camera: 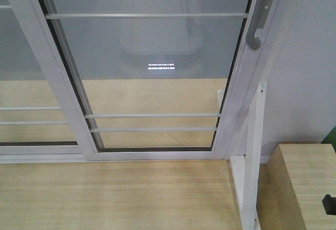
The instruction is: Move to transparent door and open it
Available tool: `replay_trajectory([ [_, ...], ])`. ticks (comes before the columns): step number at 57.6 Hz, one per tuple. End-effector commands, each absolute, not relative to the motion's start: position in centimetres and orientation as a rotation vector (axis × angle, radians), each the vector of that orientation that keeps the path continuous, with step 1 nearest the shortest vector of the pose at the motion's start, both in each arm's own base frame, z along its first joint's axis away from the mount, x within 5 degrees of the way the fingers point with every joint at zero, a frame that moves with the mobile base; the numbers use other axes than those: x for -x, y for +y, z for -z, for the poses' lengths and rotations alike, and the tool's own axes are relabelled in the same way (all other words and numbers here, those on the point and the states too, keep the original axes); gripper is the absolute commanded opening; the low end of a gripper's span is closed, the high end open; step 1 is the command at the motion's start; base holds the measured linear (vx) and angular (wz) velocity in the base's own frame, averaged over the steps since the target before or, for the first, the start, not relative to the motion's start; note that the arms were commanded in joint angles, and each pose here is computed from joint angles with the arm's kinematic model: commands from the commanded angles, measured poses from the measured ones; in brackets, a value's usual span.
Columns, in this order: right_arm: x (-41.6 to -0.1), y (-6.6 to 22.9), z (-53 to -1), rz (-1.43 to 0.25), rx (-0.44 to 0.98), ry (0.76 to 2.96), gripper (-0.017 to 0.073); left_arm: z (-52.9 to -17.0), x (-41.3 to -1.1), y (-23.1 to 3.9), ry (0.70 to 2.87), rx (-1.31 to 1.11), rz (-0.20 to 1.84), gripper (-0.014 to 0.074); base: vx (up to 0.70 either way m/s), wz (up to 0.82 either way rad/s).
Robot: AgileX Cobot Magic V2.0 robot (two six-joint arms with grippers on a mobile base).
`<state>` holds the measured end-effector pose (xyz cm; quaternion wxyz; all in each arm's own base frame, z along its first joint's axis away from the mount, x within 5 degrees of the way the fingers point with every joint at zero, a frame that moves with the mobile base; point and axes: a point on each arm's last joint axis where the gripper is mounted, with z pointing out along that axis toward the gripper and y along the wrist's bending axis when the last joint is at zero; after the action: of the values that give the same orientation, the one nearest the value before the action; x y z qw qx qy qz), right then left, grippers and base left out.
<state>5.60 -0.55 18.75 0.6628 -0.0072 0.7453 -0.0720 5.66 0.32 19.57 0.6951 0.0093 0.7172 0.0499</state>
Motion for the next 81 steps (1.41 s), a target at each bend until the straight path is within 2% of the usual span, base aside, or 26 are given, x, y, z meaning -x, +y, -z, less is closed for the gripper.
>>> replay_trajectory([
  [1, -5.58, -0.54, -19.12, 0.172, 0.021, 1.600, -0.0008, -19.58, -5.63, 0.33, 1.524, -0.015, -0.110, -0.0006, 0.02, 0.01],
  [81, -5.59, -0.59, -19.09, 0.178, 0.015, 1.604, -0.0008, -19.56, -5.65, 0.33, 1.527, -0.015, -0.110, -0.0006, 0.02, 0.01],
])
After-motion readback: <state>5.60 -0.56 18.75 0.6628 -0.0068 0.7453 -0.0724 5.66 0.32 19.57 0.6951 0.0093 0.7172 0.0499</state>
